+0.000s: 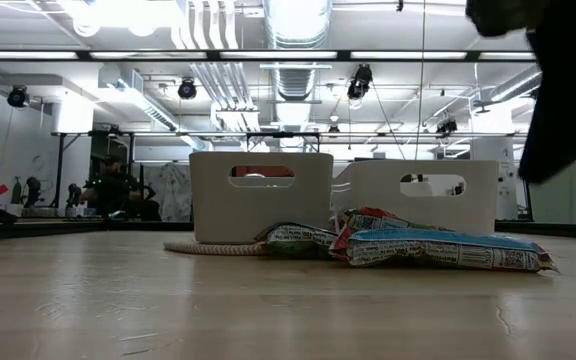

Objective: Pick and place Granola Bars by type
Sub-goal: Put the red granola bar into the gray bin

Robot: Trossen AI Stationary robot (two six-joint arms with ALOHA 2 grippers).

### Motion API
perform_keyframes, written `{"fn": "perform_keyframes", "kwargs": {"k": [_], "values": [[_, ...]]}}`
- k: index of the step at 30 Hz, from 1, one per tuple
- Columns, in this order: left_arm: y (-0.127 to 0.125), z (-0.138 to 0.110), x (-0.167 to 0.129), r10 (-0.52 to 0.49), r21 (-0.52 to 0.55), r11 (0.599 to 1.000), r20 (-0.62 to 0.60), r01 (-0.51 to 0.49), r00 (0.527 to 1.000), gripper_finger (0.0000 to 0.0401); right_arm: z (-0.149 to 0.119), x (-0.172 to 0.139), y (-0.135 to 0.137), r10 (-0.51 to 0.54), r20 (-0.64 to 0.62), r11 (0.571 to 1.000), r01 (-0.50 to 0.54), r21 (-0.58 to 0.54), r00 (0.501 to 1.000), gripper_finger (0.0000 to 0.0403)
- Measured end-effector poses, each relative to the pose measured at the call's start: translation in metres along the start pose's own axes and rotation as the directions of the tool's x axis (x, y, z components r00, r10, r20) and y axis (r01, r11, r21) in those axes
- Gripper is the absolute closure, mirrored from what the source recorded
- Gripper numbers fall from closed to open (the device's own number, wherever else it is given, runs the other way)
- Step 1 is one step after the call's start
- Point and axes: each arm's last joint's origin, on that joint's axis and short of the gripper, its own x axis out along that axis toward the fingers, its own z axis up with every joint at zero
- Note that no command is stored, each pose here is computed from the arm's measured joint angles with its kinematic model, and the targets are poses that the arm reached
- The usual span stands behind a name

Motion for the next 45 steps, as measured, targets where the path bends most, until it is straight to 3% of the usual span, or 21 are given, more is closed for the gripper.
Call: {"fn": "perform_keyframes", "kwargs": {"k": [5,11,24,35,45], "values": [[0.000,0.000,0.000,0.000,-0.001,1.000,0.000,0.000,1.000,0.0401,-0.005,0.012,-0.007,-0.125,0.033,0.987,0.122,0.101,0.992,0.0395],[0.000,0.000,0.000,0.000,0.003,1.000,-0.004,0.000,1.000,0.0401,-0.003,0.007,-0.015,-0.298,0.051,0.952,0.294,0.084,0.953,0.0395],[0.000,-0.003,0.000,0.001,0.025,1.000,-0.027,0.000,1.000,0.0401,0.000,0.011,-0.013,-0.272,0.123,0.959,0.280,-0.051,0.954,0.0395],[0.000,-0.003,0.000,0.000,0.025,1.000,-0.027,0.001,1.000,0.0401,0.005,0.026,-0.009,-0.280,0.119,0.920,0.302,-0.249,0.953,0.0394],[0.000,-0.004,0.000,0.000,0.031,1.000,-0.032,0.001,0.999,0.0401,0.015,0.032,-0.007,-0.263,0.113,0.887,0.286,-0.362,0.958,0.0394]]}}
